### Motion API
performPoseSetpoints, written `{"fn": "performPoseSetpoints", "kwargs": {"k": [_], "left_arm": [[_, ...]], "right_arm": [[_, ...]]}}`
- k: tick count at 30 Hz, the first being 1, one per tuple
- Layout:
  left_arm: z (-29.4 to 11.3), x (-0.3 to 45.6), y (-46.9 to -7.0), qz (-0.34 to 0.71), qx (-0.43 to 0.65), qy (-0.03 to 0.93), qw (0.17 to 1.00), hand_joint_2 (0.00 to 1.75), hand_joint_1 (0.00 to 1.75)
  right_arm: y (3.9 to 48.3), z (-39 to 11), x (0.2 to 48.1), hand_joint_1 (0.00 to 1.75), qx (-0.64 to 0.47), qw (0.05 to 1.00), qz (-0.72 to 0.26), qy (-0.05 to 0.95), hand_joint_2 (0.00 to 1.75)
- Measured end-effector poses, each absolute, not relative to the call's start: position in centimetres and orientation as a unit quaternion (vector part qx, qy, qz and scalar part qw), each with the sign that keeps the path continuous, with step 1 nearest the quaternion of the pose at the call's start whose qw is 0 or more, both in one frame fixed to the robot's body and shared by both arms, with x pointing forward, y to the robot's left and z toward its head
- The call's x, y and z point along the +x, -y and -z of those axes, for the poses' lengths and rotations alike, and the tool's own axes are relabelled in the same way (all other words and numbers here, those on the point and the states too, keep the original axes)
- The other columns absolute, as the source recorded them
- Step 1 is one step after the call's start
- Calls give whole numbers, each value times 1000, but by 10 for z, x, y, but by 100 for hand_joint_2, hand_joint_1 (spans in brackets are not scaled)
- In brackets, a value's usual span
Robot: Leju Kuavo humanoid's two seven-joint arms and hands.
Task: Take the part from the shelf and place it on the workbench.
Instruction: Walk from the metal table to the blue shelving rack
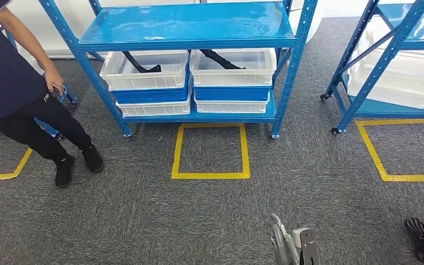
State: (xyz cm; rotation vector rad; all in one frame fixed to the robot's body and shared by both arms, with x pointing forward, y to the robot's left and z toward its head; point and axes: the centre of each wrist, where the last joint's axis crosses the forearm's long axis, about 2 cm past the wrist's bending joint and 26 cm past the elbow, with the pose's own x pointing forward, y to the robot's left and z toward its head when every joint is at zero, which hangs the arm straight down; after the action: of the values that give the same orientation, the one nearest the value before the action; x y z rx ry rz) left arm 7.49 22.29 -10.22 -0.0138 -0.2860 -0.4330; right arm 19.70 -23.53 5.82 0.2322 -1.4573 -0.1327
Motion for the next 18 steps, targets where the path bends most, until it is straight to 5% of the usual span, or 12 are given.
{"fn": "performPoseSetpoints", "kwargs": {"k": [18], "left_arm": [[103, 72, -222, 245, -15, 114, 963, 175, 0]], "right_arm": [[263, 45, 152, 0, -3, 892, -24, 452, 175]]}}
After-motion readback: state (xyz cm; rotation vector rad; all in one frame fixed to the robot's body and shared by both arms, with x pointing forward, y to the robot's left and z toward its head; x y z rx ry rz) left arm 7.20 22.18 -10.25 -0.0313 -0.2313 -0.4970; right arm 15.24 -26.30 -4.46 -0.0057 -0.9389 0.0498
